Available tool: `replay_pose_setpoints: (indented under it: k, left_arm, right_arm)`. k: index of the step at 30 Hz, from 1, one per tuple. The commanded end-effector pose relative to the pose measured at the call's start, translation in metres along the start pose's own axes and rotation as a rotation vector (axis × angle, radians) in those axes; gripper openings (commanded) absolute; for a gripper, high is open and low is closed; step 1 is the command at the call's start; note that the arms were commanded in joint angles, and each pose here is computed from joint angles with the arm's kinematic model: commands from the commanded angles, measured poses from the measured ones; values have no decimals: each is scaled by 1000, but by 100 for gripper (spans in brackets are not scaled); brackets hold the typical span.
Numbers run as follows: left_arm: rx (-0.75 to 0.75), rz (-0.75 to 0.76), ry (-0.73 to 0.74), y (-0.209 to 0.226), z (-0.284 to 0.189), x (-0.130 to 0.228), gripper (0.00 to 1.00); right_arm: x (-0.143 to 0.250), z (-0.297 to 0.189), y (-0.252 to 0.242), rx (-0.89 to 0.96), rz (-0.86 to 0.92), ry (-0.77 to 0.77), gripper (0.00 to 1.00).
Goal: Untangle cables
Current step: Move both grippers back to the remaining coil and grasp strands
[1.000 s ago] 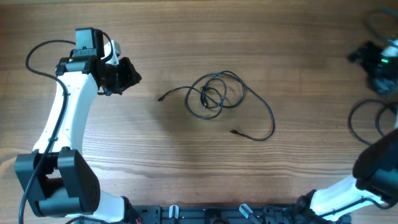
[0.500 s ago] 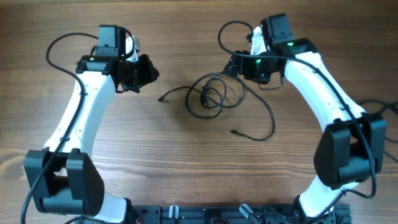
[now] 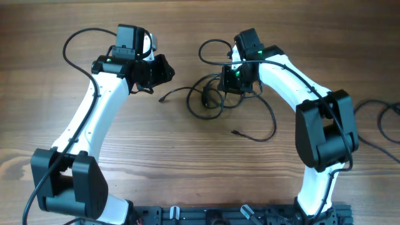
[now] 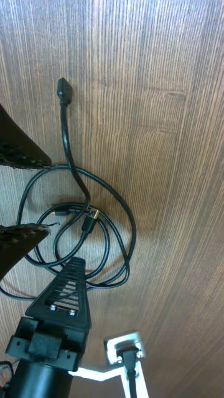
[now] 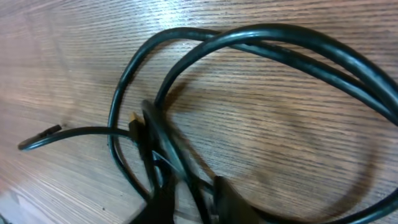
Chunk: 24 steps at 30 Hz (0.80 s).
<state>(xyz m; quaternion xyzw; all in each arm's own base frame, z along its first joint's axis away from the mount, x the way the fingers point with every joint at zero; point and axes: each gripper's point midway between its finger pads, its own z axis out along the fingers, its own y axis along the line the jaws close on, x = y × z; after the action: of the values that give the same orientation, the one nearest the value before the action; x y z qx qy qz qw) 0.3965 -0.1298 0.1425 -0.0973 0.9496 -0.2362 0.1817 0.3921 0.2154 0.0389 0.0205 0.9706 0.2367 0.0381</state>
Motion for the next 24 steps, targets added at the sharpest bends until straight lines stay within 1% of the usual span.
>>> replay_pose_setpoints:
  k: [1,3,4,5,8,10,13,15,18,19,20,24]
  left_arm:
    - [-4,-10,10,1,4,3,31]
    - [3,-26,13,-2,5,4,32]
    - [8,-18,17,-5,6,6,32]
    - [14,-4,21,-11,8,9,33]
    - [26,22,27,-20,11,14,33]
    - [34,37,26,-26,12,15,34]
    - [44,45,13,-30,12,12,40]
    - [45,46,11,-30,12,12,43]
    - [46,47,12,-30,12,12,49]
    - [46,47,12,-30,12,12,50]
    - [46,47,12,-30,12,12,52]
    - [46,48,12,-30,12,12,57]
  right_arm:
    - [1,10,-6,17,28,6,4]
    - [-2,6,3,-18,17,7,4]
    - [-5,-1,11,-47,-16,-1,4]
    - [-13,-24,29,-81,-58,-50,5]
    - [-22,-70,55,-127,-111,-154,4]
    - [-19,-102,64,-86,-126,-234,5]
    - [-13,-136,82,-25,-184,-351,5]
    - [-8,-150,90,-6,-202,-396,5]
    - [-4,-156,98,-37,-216,-396,4]
    - [0,-160,107,-82,-224,-380,5]
    - [1,-168,116,-116,-235,-380,4]
    - [-6,-214,140,-141,-264,-451,4]
